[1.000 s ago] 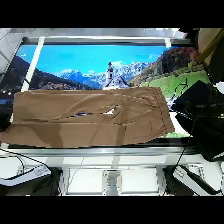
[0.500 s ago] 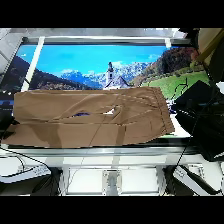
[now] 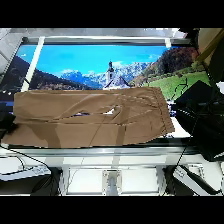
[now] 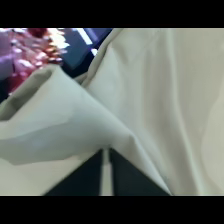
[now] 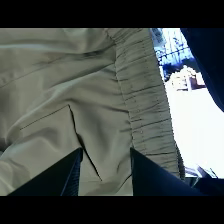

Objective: Fold the clothes and pants, and hang the long-sleeved shirts on hangers.

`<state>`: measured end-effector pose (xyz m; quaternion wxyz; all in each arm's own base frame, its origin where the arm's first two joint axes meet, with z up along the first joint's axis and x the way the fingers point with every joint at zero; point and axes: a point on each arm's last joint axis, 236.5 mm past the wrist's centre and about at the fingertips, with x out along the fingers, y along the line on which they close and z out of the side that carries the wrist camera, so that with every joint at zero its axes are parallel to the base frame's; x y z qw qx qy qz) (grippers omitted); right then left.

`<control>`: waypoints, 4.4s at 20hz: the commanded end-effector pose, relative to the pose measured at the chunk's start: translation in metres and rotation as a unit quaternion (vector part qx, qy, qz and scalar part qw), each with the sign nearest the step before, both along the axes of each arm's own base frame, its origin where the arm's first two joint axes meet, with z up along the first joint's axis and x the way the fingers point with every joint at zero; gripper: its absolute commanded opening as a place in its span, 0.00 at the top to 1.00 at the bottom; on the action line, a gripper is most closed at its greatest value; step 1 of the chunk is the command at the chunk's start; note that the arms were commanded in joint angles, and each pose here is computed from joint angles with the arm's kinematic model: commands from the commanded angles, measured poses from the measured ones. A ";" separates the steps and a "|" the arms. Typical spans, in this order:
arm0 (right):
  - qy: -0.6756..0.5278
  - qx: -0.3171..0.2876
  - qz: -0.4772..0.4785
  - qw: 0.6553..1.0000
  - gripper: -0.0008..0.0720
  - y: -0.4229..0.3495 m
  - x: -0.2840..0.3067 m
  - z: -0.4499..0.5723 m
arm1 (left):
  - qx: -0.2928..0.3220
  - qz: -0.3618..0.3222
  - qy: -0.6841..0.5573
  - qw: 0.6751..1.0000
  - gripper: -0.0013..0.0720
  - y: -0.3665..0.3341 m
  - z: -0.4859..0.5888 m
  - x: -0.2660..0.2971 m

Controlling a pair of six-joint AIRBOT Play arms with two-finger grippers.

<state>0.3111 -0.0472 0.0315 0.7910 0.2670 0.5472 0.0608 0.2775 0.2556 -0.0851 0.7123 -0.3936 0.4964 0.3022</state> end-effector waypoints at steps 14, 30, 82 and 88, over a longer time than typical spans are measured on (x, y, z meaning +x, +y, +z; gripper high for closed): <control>0.000 0.001 0.002 1.000 0.50 0.001 0.000 0.000 | 0.010 0.063 0.004 0.998 0.13 0.024 0.003 -0.003; -0.006 -0.004 -0.004 1.000 0.50 -0.002 0.003 0.001 | 0.020 0.058 -0.003 0.998 0.97 0.030 -0.001 0.002; 0.048 0.142 -0.090 0.985 0.50 0.023 -0.075 -0.056 | 0.091 0.060 0.035 0.993 0.22 0.061 0.026 -0.086; 0.065 0.162 -0.096 0.980 0.50 0.030 -0.079 -0.053 | 0.077 -0.026 0.023 0.996 0.23 0.050 0.011 -0.034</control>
